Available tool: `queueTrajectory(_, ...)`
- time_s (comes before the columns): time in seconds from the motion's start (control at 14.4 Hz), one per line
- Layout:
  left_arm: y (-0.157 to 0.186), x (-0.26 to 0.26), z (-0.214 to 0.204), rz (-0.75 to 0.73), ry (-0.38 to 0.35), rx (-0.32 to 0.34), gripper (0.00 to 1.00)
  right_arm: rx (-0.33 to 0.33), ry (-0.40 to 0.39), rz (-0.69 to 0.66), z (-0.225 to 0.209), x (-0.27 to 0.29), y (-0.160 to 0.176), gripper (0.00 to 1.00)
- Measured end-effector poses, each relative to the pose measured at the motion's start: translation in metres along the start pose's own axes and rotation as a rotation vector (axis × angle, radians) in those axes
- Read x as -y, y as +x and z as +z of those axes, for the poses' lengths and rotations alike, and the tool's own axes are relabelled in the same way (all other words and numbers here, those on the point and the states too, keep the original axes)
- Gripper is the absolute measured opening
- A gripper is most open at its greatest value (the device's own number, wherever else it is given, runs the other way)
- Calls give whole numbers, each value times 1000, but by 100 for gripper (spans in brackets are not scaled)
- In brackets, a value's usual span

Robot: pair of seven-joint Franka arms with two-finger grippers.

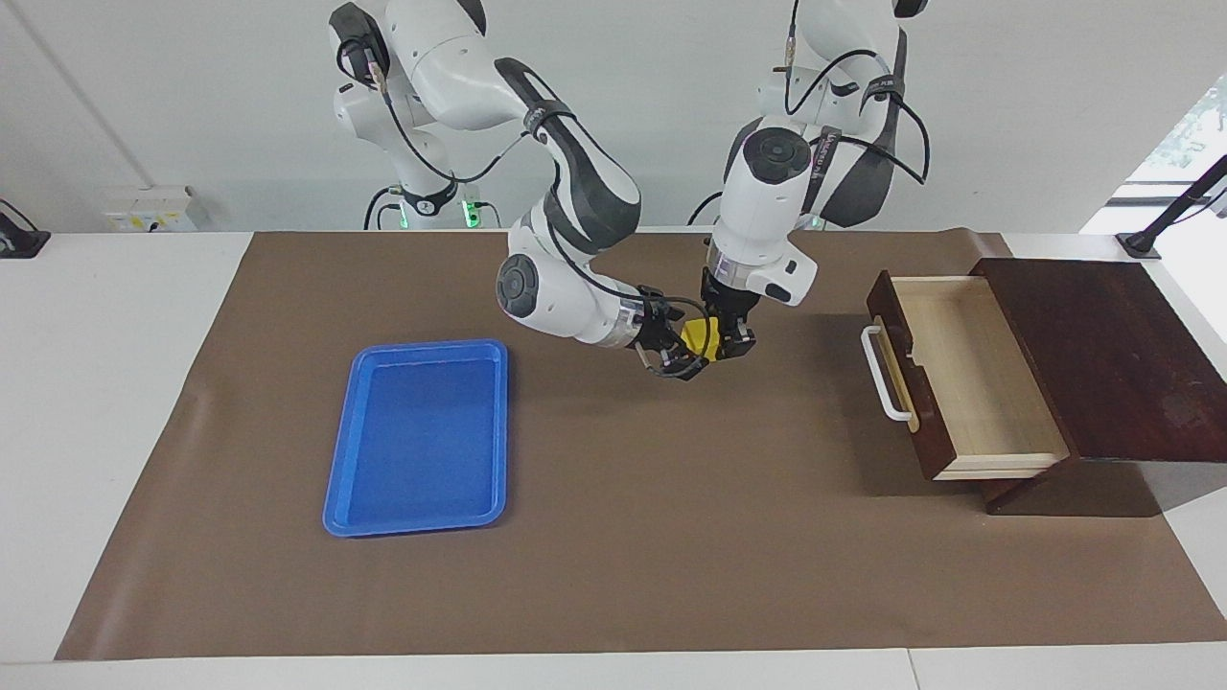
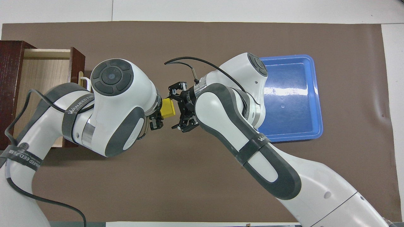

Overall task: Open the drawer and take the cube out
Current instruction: 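Close the right gripper on the yellow cube beside the left gripper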

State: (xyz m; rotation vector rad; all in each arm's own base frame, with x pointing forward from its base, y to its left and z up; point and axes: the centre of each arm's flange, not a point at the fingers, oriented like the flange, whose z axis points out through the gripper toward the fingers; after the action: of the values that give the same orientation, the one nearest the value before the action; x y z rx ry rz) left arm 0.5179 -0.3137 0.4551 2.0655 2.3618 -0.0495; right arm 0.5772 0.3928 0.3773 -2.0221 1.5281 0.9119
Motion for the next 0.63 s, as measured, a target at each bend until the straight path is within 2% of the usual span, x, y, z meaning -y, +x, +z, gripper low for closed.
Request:
queueTrajectory(0.07, 0, 0, 0, 0, 2, -1, 55, 0, 2, 6, 0, 0, -1, 97)
queueTrajectory(0.35, 1, 4, 4, -2, 15, -9, 55, -9, 50, 11, 1, 3, -8, 57)
queueTrajectory(0.63, 2, 4, 2, -4, 14, -9, 55, -8, 51, 14, 1, 4, -10, 56)
